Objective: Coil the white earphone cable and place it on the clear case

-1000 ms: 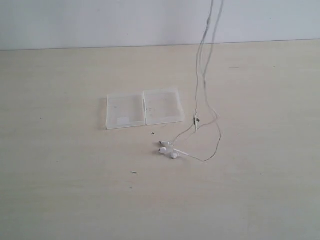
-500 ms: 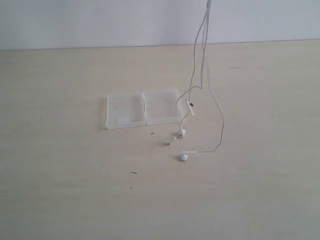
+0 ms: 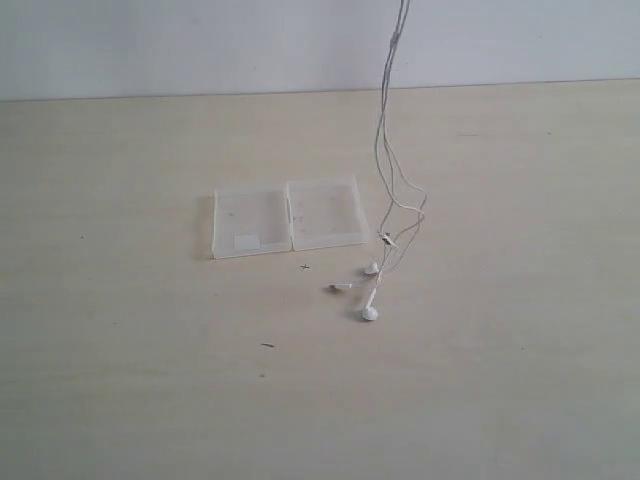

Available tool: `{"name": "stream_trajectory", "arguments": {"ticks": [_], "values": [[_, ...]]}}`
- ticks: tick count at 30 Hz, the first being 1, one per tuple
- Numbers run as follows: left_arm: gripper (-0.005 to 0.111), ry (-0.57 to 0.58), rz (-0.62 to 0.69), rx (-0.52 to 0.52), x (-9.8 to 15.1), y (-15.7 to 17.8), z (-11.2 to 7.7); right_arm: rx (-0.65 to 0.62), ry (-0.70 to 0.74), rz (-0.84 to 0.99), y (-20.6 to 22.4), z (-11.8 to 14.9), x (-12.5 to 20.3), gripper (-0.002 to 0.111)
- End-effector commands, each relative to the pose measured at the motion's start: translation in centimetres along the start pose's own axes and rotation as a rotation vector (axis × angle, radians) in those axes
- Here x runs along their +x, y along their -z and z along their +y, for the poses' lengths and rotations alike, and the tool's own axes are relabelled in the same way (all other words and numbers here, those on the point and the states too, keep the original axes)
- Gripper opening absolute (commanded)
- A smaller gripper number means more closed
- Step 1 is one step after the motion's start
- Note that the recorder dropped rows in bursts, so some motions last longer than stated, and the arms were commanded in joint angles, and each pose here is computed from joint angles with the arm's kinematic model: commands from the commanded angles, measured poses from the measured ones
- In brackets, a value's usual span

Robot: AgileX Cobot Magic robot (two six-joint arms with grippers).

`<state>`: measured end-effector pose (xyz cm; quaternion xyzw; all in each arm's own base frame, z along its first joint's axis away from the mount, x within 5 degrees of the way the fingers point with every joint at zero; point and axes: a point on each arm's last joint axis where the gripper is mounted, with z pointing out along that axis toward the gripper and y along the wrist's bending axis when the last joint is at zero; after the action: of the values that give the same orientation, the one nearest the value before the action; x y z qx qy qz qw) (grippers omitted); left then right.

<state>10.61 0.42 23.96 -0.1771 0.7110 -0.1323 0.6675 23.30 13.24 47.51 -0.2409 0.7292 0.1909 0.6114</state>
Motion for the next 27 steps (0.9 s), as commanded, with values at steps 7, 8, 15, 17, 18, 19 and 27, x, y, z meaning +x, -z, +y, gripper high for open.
{"name": "stream_trajectory", "arguments": {"ticks": [7, 8, 15, 17, 18, 19, 27], "values": [[0.0, -0.568, 0.286, 0.21, -4.6, -16.5, -9.5, -0.003, -0.01, -0.001, 0.1, 0.0, -0.2, 0.0], [0.0, -0.581, 0.292, 0.216, -4.3, -17.4, -9.7, -0.004, -0.01, 0.003, 0.1, 0.1, -0.1, 0.0], [0.0, -1.002, 0.425, 0.201, -1.0, -24.7, -9.2, 0.009, -0.045, -0.034, 0.1, -0.1, -0.4, 0.0], [0.0, -0.961, 0.448, 0.188, -0.5, -24.9, -9.1, 0.009, -0.045, -0.036, 0.1, -0.1, -0.5, 0.0], [0.0, -0.911, 0.454, 0.179, -0.4, -24.9, -9.2, 0.007, -0.045, -0.028, 0.1, 0.0, -0.4, 0.0], [0.0, -0.874, 0.453, 0.175, -0.5, -24.9, -9.3, 0.006, -0.054, -0.026, 0.1, 0.0, -0.4, 0.0], [0.0, -1.018, 0.268, 0.436, -1.6, -22.9, -12.4, 0.001, -0.067, 0.005, -0.5, -0.1, 0.1, 0.0]]}}
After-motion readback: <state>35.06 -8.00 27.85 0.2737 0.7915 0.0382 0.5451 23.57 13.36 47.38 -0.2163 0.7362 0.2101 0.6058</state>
